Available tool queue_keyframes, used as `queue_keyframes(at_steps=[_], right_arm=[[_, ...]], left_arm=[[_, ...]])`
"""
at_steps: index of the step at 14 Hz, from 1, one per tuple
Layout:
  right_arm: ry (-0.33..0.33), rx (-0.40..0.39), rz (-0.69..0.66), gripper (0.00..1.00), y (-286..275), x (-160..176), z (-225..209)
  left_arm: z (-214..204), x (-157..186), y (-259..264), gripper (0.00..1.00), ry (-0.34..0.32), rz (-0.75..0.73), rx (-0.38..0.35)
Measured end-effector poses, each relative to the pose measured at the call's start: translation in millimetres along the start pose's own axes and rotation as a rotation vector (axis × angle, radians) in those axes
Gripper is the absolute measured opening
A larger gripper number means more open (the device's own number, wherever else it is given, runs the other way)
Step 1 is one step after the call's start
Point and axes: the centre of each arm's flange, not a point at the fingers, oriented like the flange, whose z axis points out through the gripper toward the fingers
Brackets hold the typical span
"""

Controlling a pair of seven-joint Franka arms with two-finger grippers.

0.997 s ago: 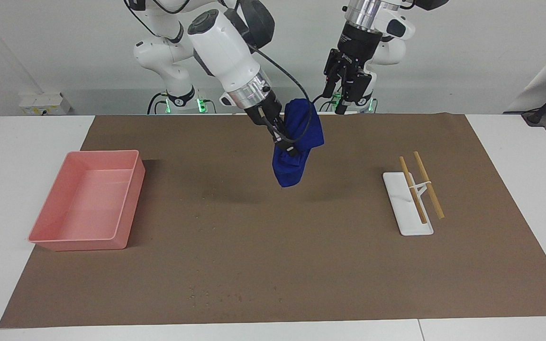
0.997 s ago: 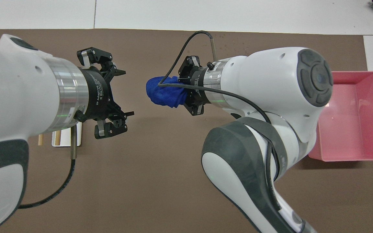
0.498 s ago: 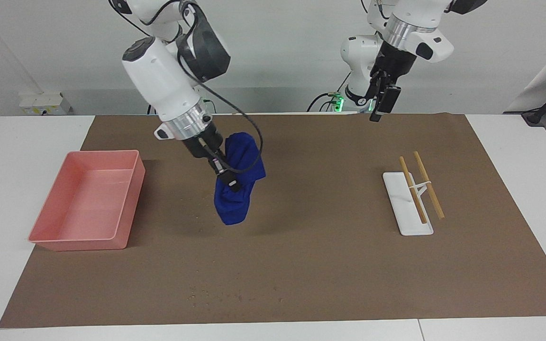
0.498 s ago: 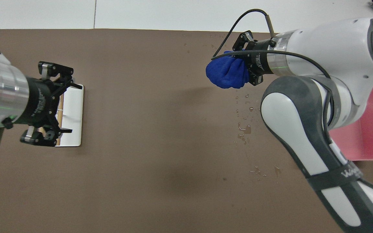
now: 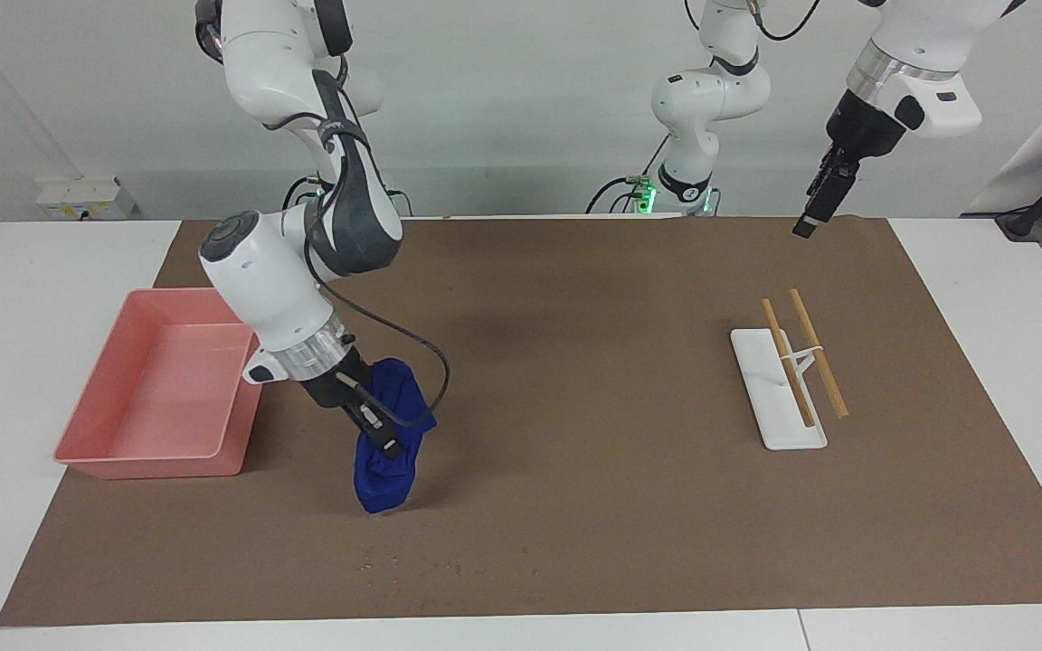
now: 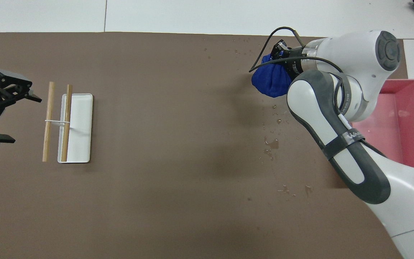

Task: Wipe water with towel using both arms
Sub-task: 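Carry the cloth with the right gripper while the left gripper withdraws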

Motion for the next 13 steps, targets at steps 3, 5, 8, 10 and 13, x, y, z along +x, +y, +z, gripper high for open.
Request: queue_keyframes(at_steps=[3, 5, 8, 10, 13], right_arm=[[0.027, 0.017, -0.050, 0.17, 1.6, 11.7, 31.1], [0.045, 0.021, -0.072, 0.17, 8.3, 15.0, 54.8], [-0.001, -0.045, -0.070, 0.17, 31.4, -1.9, 91.1], [-0.034, -0.100, -0.061, 0.17, 56.5, -14.9, 106.8], [-0.074, -0.148, -0.059, 0.17, 73.1, -30.8, 97.2]], left_arm=[[4.5, 5.4, -4.9, 1.00, -0.008, -0.005, 0.012], [6.9, 12.3, -8.8, 1.00, -0.011, 0.022, 0.015], [4.6, 21.0, -15.0, 1.00, 0.017, 0.240, 0.032], [3.6, 24.2, -18.3, 1.00, 0.040, 0.361, 0.060], [3.6, 33.9, -25.5, 1.00, 0.059, 0.504, 0.098]])
